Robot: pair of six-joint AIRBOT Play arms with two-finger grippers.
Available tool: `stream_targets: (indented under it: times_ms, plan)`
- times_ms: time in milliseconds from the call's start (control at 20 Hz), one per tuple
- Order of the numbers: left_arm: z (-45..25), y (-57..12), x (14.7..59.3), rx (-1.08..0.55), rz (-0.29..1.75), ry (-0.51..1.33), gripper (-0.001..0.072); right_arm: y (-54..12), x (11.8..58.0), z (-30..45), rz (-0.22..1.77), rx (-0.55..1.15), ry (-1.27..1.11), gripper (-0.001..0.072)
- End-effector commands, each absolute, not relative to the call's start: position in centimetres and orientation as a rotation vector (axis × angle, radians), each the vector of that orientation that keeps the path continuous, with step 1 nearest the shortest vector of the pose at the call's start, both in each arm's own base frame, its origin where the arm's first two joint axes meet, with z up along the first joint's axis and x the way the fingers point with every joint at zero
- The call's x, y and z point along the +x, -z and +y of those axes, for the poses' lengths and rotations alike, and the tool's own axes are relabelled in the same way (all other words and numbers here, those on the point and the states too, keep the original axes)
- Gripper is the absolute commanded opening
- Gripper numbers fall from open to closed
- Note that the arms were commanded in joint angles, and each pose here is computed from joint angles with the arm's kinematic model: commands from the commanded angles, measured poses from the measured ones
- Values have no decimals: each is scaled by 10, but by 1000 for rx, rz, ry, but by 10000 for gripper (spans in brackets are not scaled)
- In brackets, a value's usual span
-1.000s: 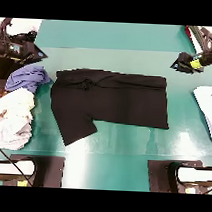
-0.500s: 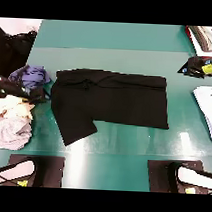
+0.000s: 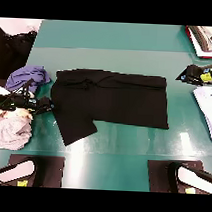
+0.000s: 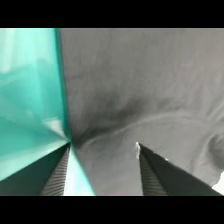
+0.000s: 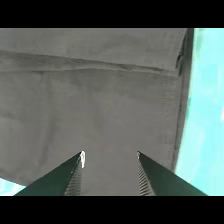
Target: Fold the shirts.
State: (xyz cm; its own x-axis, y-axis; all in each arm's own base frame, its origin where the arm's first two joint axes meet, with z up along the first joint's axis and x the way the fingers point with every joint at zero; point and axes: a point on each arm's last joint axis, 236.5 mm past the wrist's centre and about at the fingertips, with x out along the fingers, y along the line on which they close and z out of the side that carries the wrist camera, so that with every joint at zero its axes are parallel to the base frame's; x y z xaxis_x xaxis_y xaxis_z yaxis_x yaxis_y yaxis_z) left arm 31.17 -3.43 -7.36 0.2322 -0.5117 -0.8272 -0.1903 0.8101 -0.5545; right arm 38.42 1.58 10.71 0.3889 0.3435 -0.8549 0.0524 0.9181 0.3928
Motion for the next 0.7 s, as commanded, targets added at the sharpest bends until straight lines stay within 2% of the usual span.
stream_targets:
  times_ms: [0,50,150,400,650]
  plan:
    - [-41,80,315,-675,1343,243,488,-110,383,23,1161,413,-215,382]
    - [-46,81,314,-668,1350,256,434,-110,383,24,1160,416,-217,382]
    - [-59,80,316,-645,1347,285,38,-109,378,25,1179,409,-227,382]
    - [-70,43,337,-622,1276,366,22,-78,333,8,1366,326,-214,382]
    - [-70,-7,351,-556,1164,407,22,10,252,-9,1572,521,-139,382]
